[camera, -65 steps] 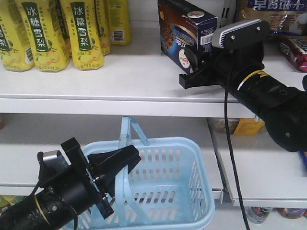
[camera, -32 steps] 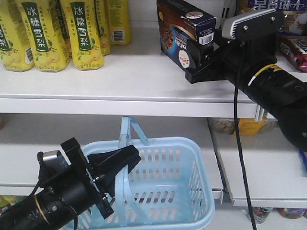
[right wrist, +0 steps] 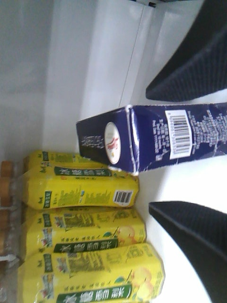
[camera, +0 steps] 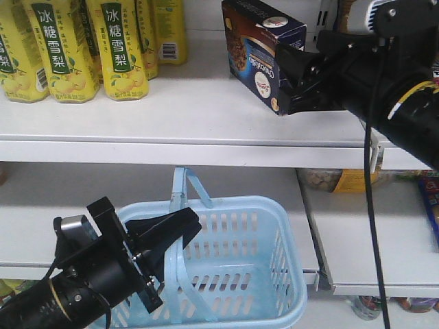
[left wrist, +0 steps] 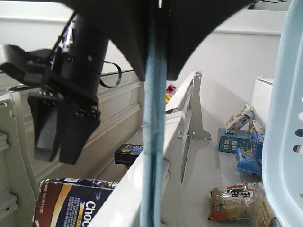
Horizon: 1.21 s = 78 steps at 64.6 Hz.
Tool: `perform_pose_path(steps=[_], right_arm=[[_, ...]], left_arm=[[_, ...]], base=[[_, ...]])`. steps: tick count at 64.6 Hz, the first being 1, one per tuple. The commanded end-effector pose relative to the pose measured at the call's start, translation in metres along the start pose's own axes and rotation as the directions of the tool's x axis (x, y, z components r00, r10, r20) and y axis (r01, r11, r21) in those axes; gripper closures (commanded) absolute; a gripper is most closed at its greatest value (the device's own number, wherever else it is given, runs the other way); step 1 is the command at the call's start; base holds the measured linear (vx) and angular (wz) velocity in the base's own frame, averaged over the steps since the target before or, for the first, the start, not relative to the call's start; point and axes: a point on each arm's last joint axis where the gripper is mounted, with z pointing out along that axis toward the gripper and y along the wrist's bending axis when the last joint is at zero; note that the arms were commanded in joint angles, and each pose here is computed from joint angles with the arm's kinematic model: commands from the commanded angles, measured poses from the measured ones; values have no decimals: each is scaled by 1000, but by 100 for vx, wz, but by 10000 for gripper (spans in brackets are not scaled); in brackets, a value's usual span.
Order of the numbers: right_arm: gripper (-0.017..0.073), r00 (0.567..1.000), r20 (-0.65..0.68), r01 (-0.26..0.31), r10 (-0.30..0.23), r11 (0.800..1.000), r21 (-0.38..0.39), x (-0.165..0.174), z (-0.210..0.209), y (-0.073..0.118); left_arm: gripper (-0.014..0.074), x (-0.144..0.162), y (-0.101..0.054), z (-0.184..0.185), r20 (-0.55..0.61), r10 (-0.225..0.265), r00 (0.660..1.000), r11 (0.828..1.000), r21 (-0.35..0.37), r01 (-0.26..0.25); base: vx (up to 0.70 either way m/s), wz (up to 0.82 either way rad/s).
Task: Left arm holds basket, right arm returns cookies
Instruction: 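Open the right gripper and withdraw it from the standing box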
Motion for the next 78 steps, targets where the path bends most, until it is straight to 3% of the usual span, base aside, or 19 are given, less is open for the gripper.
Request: perform_pose_path(steps=[1,15,23,34,78], right_arm=[[160,993,118,10,-9,1000,-6,-31,-19,2],[301,994,109,21,-23,1000,22,-50,-55,0],[428,993,104,53,-57,998,39,-59,-76,-1],[575,991,118,59,-64,997,49,-61,-103,-1],[565,983,176,38,-50,997,71,-13,-209,2]], left_arm=[[594,10,-36,-1,-85,21,996,953,304,6],[594,10,-36,-1,-85,21,996,953,304,6],[594,10,-36,-1,-85,21,996,953,304,6],[594,10,-36,-1,-85,21,996,953,304,6],[594,10,-36,-1,-85,21,996,953,304,6]], base=[[0,0],[0,0],[0,0],[0,0],[0,0]])
